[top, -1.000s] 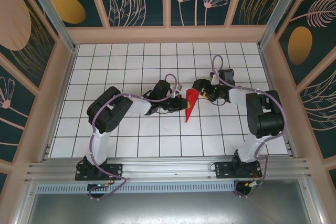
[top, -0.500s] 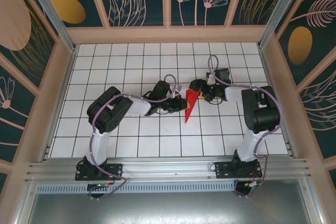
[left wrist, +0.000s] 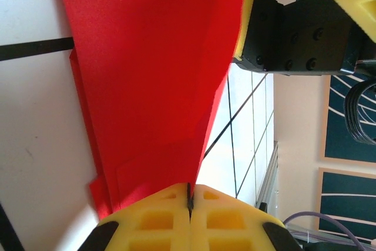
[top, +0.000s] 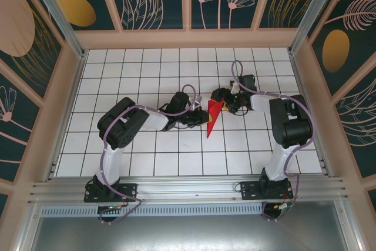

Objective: Fold a paper plane with a square sheet of paper (fold left side to right side)
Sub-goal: Fold the wing for the fifth time at the center of the table.

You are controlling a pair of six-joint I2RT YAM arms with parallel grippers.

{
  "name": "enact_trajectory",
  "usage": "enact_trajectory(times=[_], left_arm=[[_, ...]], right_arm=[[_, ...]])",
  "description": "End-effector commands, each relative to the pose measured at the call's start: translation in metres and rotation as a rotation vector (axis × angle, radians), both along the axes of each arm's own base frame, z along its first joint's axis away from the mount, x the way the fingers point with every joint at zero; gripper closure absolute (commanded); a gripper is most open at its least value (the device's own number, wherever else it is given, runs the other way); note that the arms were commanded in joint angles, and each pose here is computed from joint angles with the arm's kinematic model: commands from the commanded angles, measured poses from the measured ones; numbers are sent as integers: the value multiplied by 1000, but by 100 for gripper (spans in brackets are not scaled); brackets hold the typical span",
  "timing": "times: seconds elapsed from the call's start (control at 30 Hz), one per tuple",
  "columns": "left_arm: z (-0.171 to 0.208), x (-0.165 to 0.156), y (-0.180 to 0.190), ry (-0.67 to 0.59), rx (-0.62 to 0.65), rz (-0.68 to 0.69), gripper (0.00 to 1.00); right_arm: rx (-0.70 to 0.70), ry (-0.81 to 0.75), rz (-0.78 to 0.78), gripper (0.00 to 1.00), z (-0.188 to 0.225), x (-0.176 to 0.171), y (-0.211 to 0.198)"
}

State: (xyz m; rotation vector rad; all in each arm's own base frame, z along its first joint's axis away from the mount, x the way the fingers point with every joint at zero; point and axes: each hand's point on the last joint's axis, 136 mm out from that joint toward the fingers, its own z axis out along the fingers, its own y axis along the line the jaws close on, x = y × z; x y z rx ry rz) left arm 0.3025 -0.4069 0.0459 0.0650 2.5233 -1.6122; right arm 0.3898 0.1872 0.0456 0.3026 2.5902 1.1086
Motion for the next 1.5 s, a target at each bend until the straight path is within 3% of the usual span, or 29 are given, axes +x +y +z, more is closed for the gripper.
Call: enact_trajectory(times=[0.0,0.57,1.03,1.1,1.2,1.3,1.47], left_arm=[[-17,-2,3,32,17,18,99],[-36,-8,6,77,63,22,100],[-55,-9,10,105,110,27,100],[-56,-9,10,105,112,28,100],[-55,-9,10,102,113,31,100],[-56,-9,11,102,115,37,100],[-57,-9,13,104,119,42,100]], right_arm=[[-63,55,4,21,-23,-7,-3],[-56,33,8,21,-18,-6,-1],[-40,-153,-32,19,41,11,-8],[-44,-176,-39,25,49,11,-10],[-8,-170,-12,43,52,5,-3],[17,-131,28,54,40,-5,7],[53,-105,49,64,27,-7,15]])
